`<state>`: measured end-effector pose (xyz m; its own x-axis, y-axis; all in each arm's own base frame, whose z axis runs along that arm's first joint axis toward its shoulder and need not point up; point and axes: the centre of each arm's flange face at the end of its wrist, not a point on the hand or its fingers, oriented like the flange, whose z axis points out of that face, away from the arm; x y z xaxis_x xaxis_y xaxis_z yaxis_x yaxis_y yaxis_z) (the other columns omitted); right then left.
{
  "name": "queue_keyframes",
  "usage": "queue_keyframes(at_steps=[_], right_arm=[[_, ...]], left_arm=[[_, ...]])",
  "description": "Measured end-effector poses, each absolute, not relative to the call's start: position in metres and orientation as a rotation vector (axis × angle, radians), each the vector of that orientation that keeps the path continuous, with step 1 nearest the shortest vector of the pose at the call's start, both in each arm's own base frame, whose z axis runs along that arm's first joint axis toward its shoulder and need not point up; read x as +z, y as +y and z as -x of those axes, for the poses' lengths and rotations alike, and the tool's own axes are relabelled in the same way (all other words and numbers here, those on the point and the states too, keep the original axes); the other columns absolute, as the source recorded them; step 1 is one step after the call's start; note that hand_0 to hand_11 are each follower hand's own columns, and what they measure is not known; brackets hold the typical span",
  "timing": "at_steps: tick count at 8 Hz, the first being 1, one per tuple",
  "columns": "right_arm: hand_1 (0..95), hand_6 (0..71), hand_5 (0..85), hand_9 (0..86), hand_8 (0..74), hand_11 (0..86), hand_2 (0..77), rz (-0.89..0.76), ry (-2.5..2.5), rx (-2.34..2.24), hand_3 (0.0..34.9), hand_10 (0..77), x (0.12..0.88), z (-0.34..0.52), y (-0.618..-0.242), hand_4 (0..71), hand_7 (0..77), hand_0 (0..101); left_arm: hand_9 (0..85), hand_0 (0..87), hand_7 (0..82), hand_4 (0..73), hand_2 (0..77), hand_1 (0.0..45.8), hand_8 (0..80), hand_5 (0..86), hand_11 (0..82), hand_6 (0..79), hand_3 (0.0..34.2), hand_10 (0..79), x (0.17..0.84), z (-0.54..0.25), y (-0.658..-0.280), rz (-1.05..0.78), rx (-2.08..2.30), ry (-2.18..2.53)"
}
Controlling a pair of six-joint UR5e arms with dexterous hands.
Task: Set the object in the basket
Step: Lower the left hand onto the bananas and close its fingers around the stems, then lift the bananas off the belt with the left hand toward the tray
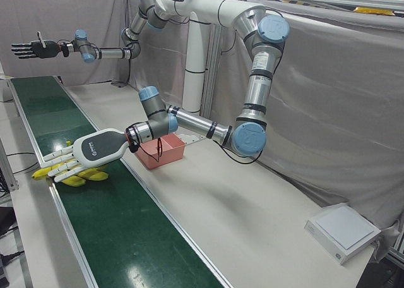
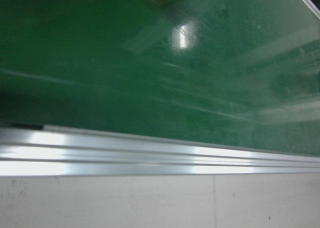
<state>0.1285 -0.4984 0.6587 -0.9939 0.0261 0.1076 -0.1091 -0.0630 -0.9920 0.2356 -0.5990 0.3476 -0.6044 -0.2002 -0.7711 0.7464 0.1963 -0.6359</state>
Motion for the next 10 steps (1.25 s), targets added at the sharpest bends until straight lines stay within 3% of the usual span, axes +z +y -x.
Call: queue_keyframes(at_steps=[7, 9, 10], right_arm=[[0.0, 0.0, 0.0, 0.0, 0.0, 0.0, 1.1, -0.092, -2.085, 2.223, 0.0, 0.0, 0.658, -0.129, -0.498, 0.0, 0.5, 0], [0.0, 0.0, 0.0, 0.0, 0.0, 0.0, 0.5, -0.092, -2.084, 2.223, 0.0, 0.0, 0.659, -0.129, -0.498, 0.0, 0.5, 0], [0.0, 0.0, 0.0, 0.0, 0.0, 0.0, 1.1, -0.092, -2.085, 2.223, 0.0, 0.0, 0.659, -0.129, -0.498, 0.0, 0.5, 0]], left_arm=[[6.5, 66.5, 2.7, 8.2, 0.0, 20.2, 6.0, 9.3, 1.6, 0.0, 1.8, 0.5, 0.366, -0.252, -0.607, -0.508, -1.515, 1.674], [11.4, 68.7, 6.5, 13.1, 0.0, 20.2, 8.2, 21.3, 1.6, 3.8, 0.3, 1.6, 0.37, -0.254, -0.608, -0.508, -1.517, 1.667], [16.9, 68.7, 10.4, 16.9, 0.0, 20.2, 13.1, 29.5, 1.6, 7.6, 0.1, 8.2, 0.372, -0.254, -0.608, -0.511, -1.519, 1.664]])
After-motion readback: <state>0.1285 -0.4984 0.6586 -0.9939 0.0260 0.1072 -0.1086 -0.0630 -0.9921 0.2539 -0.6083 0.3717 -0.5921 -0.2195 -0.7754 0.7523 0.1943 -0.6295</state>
